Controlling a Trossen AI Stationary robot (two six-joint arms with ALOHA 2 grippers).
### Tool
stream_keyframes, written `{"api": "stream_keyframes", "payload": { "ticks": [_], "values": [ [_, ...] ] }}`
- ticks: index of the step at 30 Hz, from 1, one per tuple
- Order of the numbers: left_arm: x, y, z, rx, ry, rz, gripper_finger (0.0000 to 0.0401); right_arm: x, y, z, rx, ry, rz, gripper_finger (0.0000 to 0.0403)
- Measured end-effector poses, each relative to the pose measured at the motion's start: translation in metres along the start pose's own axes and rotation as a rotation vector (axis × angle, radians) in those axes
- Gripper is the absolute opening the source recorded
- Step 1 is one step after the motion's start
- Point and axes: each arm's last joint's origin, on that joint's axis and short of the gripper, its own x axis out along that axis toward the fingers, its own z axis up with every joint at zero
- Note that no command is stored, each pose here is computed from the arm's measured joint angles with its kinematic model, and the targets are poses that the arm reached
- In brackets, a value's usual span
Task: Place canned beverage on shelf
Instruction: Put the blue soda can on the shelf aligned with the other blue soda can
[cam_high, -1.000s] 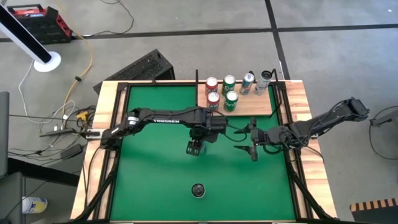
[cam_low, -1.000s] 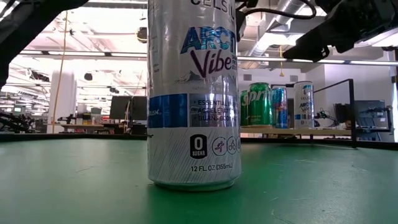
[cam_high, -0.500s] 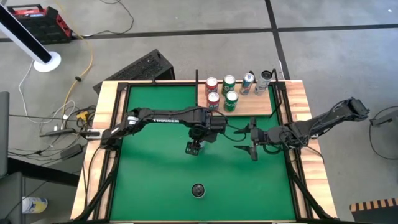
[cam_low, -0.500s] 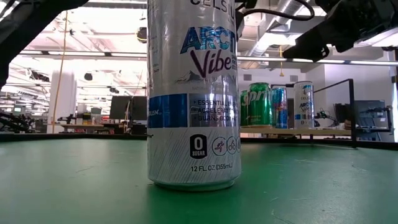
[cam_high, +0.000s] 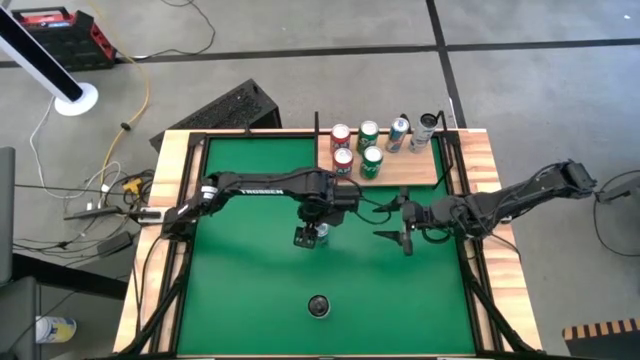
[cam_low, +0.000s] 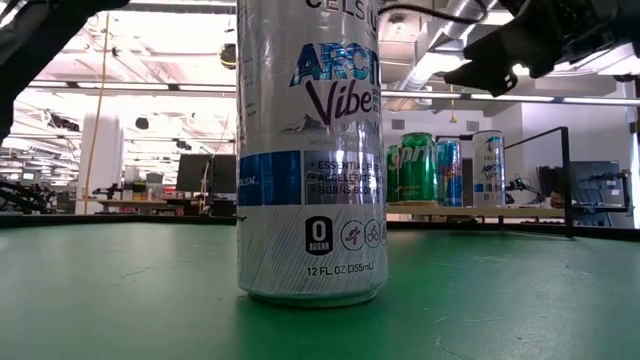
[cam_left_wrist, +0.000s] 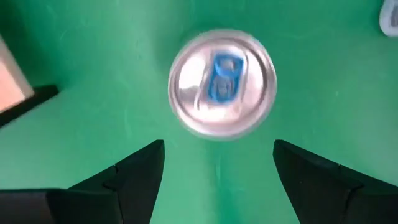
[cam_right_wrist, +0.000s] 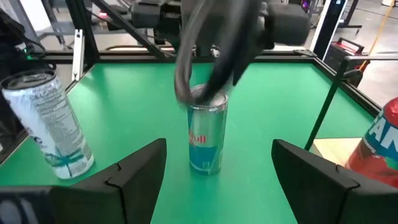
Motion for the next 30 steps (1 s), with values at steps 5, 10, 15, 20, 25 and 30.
{"api": "stream_keyframes", "payload": {
  "ticks": [5, 10, 15, 20, 25, 30],
  "values": [
    [-0.025, -0.003, -0.025, -0.041, -0.021, 0.013, 0.0286, 0.011, -0.003, 0.000, 0.003, -0.019, 0.009, 0.0314],
    [-0.035, -0.008, -0.064, -0.107, -0.151, 0.089, 0.0277, 0.035, -0.006, 0.001, -0.004, -0.030, 0.058, 0.0314],
    [-0.017, -0.016, -0.113, -0.149, -0.458, 0.125, 0.0268, 0.069, -0.007, 0.011, -0.049, 0.018, 0.064, 0.0314],
    [0.002, -0.022, -0.158, -0.185, -0.852, 0.191, 0.0263, 0.101, -0.003, 0.019, -0.093, 0.034, 0.064, 0.0314],
    [0.022, -0.027, -0.194, -0.200, -1.143, 0.220, 0.0263, 0.124, -0.002, 0.021, -0.085, -0.001, 0.113, 0.0314],
    [0.041, -0.027, -0.217, -0.240, -1.219, 0.217, 0.0263, 0.143, -0.009, 0.014, -0.031, 0.009, 0.100, 0.0314]
  ]
}}
